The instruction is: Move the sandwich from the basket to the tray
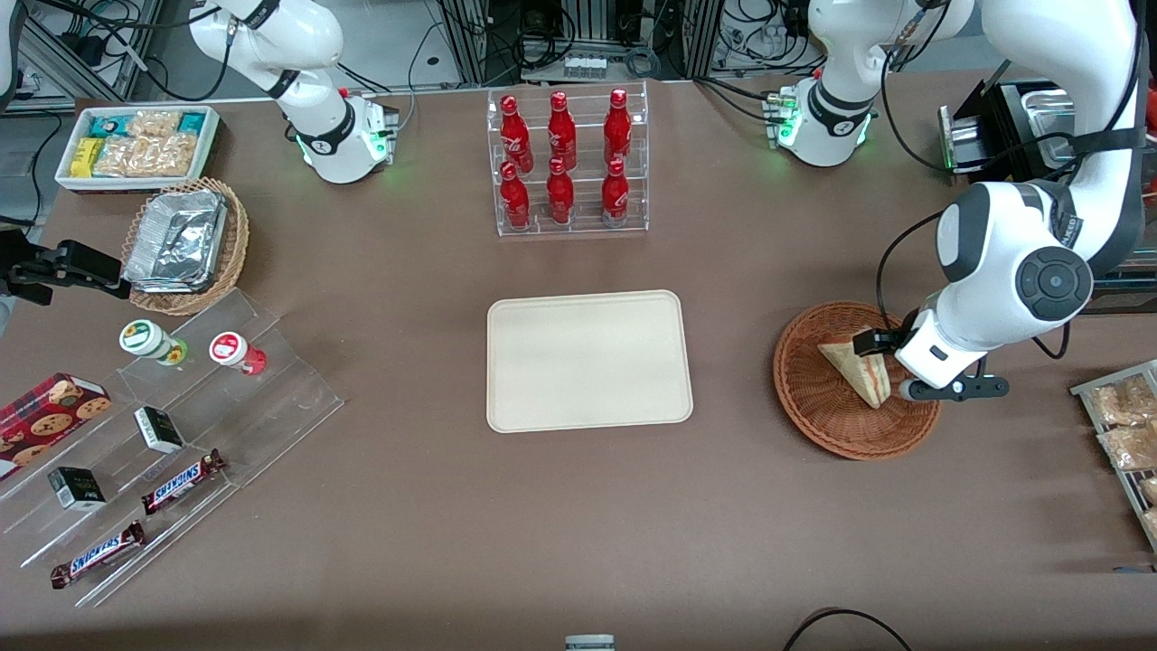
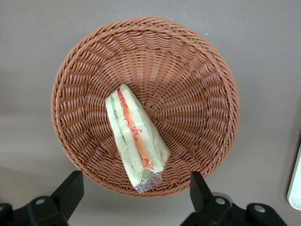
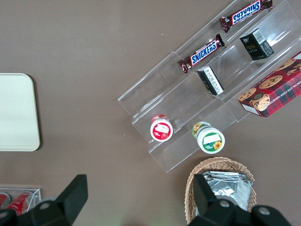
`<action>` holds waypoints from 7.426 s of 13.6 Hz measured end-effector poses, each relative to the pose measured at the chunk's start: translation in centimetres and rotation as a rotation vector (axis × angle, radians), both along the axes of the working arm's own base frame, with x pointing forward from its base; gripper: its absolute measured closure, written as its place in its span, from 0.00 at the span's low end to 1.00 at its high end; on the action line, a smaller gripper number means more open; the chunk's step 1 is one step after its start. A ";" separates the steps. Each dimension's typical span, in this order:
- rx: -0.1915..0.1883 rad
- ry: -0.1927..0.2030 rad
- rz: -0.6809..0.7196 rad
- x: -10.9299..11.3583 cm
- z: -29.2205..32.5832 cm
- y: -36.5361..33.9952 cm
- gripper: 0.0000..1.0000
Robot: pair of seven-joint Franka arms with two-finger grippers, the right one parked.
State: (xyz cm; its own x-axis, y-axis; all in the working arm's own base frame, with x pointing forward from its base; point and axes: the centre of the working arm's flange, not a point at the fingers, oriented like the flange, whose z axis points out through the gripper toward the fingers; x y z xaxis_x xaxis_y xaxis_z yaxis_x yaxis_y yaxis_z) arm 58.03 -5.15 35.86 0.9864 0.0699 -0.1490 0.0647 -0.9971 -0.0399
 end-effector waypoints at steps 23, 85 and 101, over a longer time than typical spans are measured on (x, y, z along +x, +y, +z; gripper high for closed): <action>0.042 -0.031 0.504 -5.0 -9.9 0.5 0.19; -0.036 0.020 0.023 -3.9 1.0 -43.3 0.00; -0.088 0.089 -0.113 4.0 10.8 -12.0 0.00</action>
